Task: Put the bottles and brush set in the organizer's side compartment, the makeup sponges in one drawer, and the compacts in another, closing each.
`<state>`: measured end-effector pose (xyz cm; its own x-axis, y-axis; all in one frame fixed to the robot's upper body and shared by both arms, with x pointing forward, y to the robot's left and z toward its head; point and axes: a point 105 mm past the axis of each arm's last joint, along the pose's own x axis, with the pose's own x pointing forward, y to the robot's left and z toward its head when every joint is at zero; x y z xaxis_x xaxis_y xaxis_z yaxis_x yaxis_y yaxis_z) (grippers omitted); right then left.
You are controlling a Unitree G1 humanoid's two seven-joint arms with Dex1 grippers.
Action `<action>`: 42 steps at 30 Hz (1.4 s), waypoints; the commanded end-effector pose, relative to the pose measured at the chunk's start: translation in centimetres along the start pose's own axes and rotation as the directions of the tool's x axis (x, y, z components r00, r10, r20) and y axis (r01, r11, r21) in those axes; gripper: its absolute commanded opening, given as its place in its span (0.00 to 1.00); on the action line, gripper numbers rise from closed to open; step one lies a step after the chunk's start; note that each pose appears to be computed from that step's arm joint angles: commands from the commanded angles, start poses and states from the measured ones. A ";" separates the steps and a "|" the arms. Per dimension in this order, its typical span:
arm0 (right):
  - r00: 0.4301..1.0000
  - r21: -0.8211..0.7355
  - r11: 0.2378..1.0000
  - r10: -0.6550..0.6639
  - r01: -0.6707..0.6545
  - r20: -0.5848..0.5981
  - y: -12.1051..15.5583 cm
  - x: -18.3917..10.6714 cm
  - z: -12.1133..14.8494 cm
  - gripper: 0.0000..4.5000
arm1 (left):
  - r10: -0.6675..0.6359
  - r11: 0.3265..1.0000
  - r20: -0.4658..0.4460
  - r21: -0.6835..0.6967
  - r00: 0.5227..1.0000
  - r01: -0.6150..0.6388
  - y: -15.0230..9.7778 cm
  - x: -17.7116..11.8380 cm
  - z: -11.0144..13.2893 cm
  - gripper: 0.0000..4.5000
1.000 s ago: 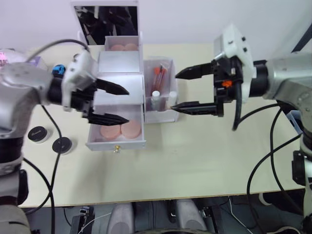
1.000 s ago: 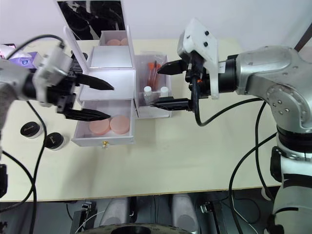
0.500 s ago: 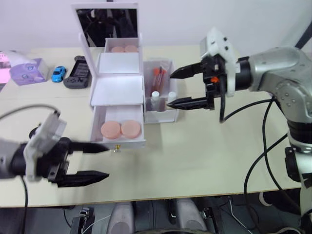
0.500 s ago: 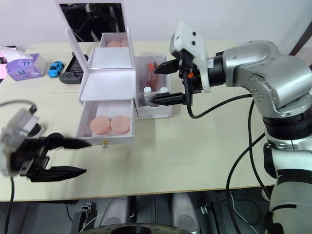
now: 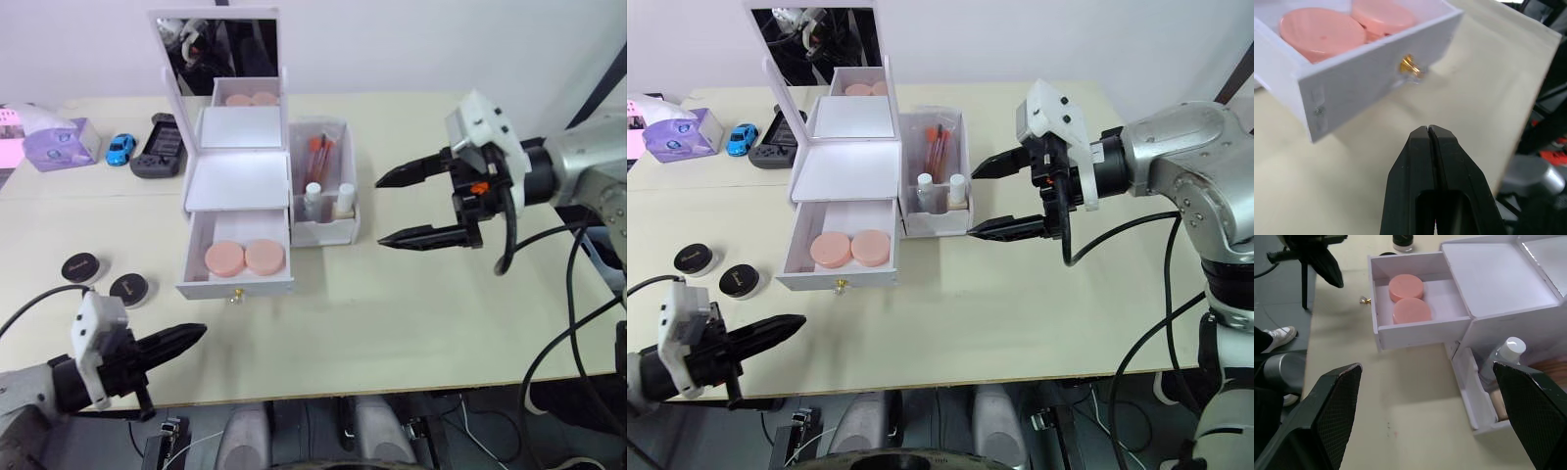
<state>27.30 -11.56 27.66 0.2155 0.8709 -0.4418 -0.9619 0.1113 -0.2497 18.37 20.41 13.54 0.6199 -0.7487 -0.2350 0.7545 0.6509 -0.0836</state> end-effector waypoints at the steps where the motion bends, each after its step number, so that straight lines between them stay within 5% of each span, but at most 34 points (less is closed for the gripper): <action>1: 0.999 -0.065 0.997 -0.036 0.037 0.023 -0.1 -0.8 1.5 1.00 | 0.038 0.998 0.022 0.045 0.999 -0.039 1.1 0.9 0.3 0.01; 15: 0.995 -0.069 0.993 -0.096 0.097 0.019 0.0 -1.3 1.8 1.00 | 0.037 0.994 0.139 0.096 0.990 -0.050 4.6 4.1 4.5 0.01; 33: 0.986 -0.071 0.983 -0.167 0.168 0.019 0.4 -1.8 2.4 1.00 | 0.090 0.984 0.168 0.137 0.982 -0.114 9.0 8.5 6.0 0.01; 42: 0.983 -0.061 0.981 -0.182 0.183 0.021 0.4 -2.0 2.4 1.00 | 0.071 0.981 0.172 0.166 0.982 -0.100 9.0 9.7 6.3 0.01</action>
<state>26.46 -11.79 29.37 0.3547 0.8467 -0.3966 -0.9153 0.2280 -0.3321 32.23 18.71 15.62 0.7027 -0.7053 -0.0940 0.7111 0.7006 0.0594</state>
